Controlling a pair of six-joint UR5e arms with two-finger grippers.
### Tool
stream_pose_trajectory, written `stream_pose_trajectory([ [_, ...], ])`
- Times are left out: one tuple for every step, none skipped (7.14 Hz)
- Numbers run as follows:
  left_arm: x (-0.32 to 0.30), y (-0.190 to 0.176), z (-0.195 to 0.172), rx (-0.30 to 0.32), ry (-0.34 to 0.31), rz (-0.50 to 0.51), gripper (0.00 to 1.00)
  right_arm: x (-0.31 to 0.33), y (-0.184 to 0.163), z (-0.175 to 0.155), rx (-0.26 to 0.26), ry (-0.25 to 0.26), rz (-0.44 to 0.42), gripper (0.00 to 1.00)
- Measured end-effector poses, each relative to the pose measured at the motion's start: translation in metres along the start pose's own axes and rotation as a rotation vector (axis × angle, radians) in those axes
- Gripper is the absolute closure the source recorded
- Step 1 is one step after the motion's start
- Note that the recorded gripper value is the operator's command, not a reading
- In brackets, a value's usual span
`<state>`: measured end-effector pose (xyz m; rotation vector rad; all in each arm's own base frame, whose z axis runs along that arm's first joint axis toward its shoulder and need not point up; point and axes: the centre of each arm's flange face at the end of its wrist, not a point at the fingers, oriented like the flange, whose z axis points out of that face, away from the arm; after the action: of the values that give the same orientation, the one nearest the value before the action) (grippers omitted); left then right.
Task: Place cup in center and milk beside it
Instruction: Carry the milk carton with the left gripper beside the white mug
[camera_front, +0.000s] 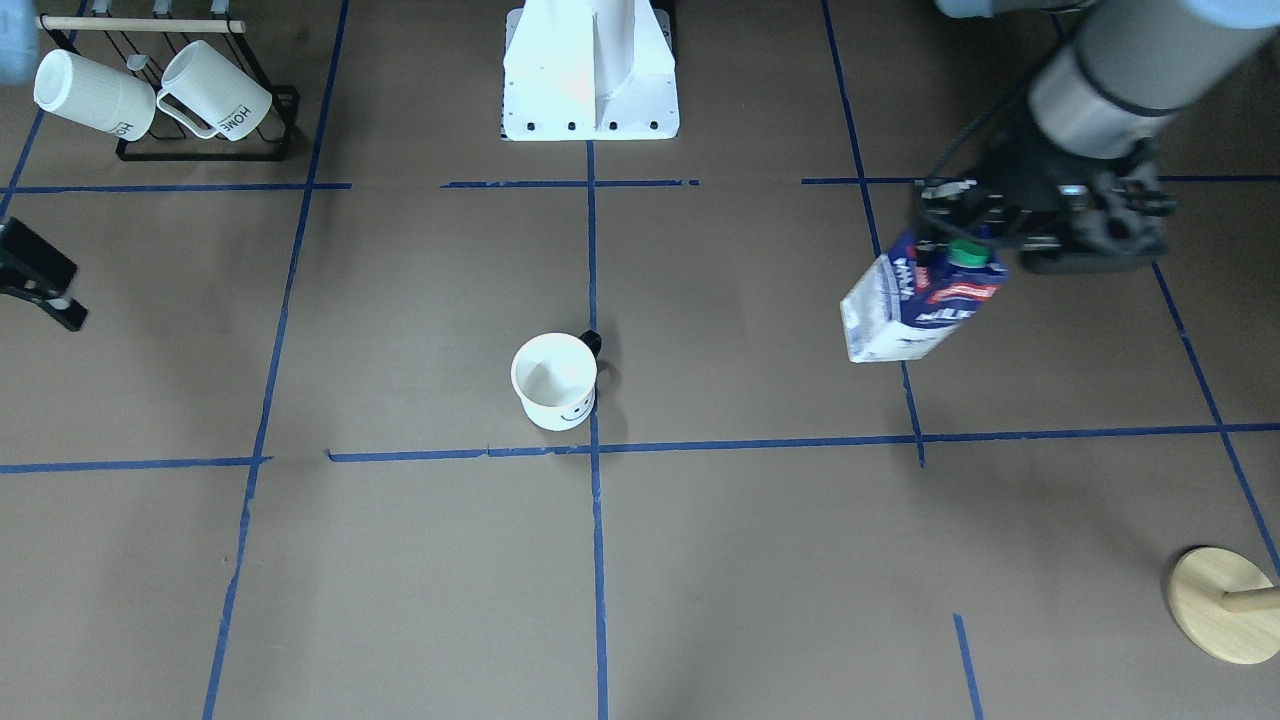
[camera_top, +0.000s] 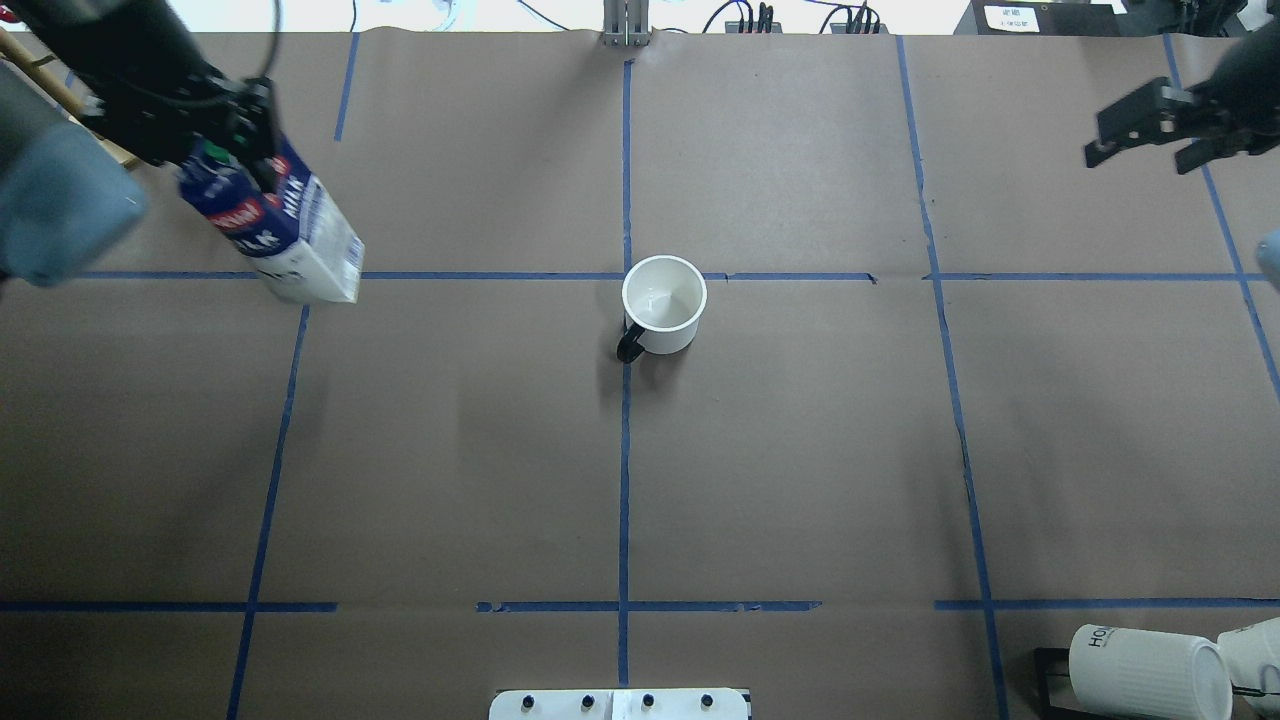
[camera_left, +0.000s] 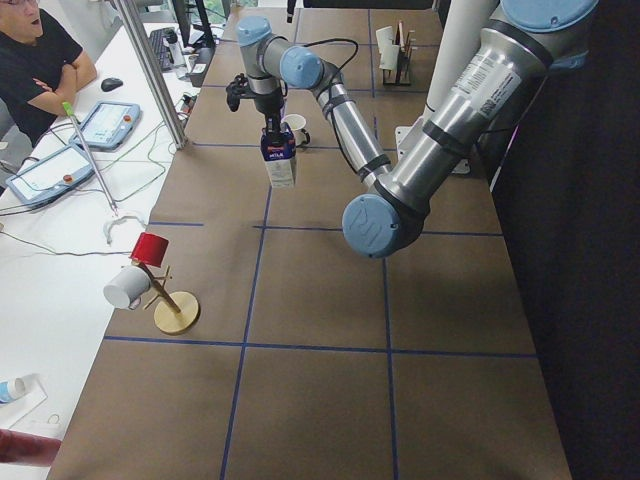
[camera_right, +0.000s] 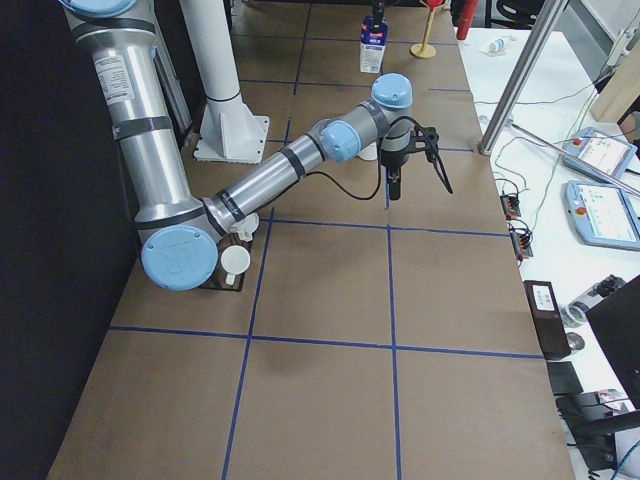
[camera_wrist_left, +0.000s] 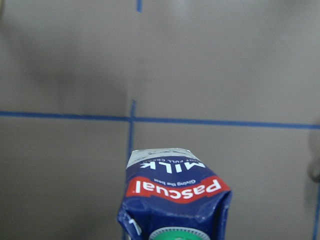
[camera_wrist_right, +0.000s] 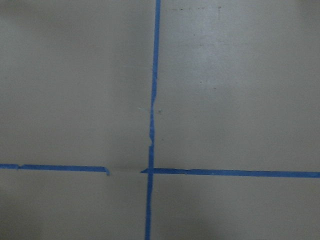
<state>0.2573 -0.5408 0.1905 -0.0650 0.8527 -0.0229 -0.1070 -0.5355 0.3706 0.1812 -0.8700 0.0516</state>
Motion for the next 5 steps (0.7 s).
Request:
stream_pose_trajectory([
  [0.034,0.003,0.022,0.002,0.012,-0.008,0.96,0.032,0.007,0.000,-0.010,0.015,-0.028,0.00],
  [0.065,-0.002,0.047,0.010,0.028,-0.023,0.96,0.058,0.015,0.000,-0.021,0.026,-0.047,0.00],
  [0.093,-0.004,0.069,0.017,0.034,-0.031,0.96,0.081,0.023,-0.001,-0.032,0.029,-0.057,0.00],
  [0.120,-0.004,0.090,0.024,0.043,-0.038,0.96,0.106,0.031,-0.004,-0.040,0.032,-0.075,0.00],
  [0.141,-0.004,0.102,0.025,0.052,-0.045,0.96,0.122,0.037,-0.005,-0.045,0.036,-0.092,0.00],
])
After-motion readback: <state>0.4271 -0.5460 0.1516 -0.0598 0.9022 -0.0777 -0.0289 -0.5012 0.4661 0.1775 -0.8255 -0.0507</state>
